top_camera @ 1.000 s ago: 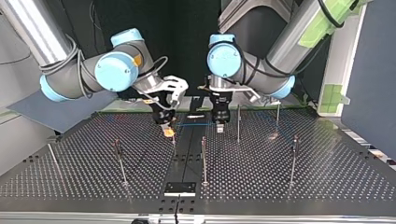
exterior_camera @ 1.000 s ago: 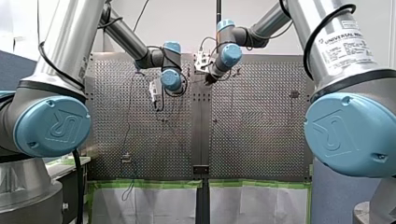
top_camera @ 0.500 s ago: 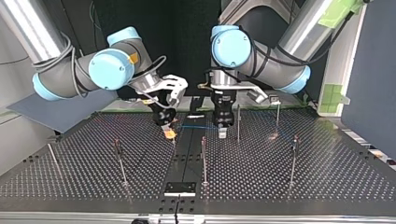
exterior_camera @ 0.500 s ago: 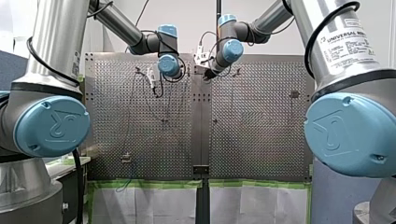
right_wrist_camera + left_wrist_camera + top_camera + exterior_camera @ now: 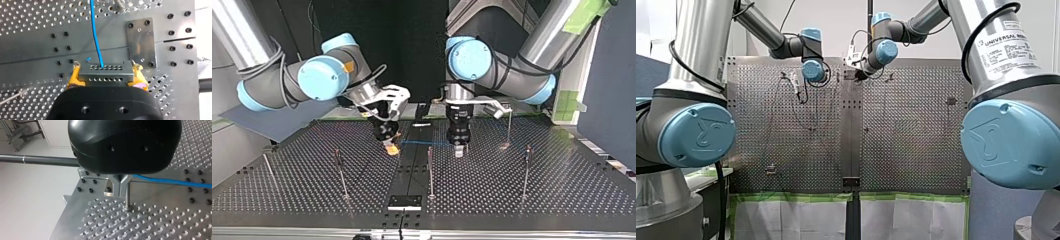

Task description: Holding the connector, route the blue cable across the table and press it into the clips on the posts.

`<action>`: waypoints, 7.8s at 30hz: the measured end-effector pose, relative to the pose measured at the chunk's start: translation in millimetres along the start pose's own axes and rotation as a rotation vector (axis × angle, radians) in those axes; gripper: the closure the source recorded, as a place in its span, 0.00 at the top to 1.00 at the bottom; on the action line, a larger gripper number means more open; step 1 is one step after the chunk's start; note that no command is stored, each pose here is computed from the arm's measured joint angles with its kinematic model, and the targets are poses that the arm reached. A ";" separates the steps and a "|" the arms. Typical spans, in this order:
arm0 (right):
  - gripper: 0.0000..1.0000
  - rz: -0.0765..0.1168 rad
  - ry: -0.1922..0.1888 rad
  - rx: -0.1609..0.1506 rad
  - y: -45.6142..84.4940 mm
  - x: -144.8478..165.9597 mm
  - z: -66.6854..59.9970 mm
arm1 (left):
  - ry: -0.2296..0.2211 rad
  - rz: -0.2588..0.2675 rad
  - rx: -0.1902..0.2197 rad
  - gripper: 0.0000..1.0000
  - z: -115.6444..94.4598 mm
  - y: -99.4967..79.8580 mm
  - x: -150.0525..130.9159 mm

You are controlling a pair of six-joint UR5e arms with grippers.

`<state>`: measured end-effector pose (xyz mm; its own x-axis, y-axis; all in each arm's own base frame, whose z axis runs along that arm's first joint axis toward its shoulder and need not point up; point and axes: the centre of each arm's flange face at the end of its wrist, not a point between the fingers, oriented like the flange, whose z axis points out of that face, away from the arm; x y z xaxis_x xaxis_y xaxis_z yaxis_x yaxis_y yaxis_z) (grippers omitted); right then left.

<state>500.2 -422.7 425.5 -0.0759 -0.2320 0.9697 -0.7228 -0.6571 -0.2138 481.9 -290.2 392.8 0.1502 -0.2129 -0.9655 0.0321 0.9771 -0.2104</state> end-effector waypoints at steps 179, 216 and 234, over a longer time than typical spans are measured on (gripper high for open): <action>0.00 0.036 0.045 -0.052 97.6 27.1 52.5 | 0.153 0.119 0.123 1.00 -2.9 -132.3 9.5; 0.00 0.036 0.042 -0.044 90.8 26.6 51.7 | 0.146 0.117 0.101 1.00 58.7 -130.6 0.8; 0.00 0.038 0.040 -0.041 88.8 27.4 50.8 | 0.175 0.108 0.111 1.00 70.4 -147.4 24.8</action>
<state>468.8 -523.8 427.1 -0.1304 -0.2267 0.9652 -0.7467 -0.6180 -0.2460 550.4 -439.5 410.6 -0.0145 -0.0941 -0.9955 0.1354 0.9862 -0.0952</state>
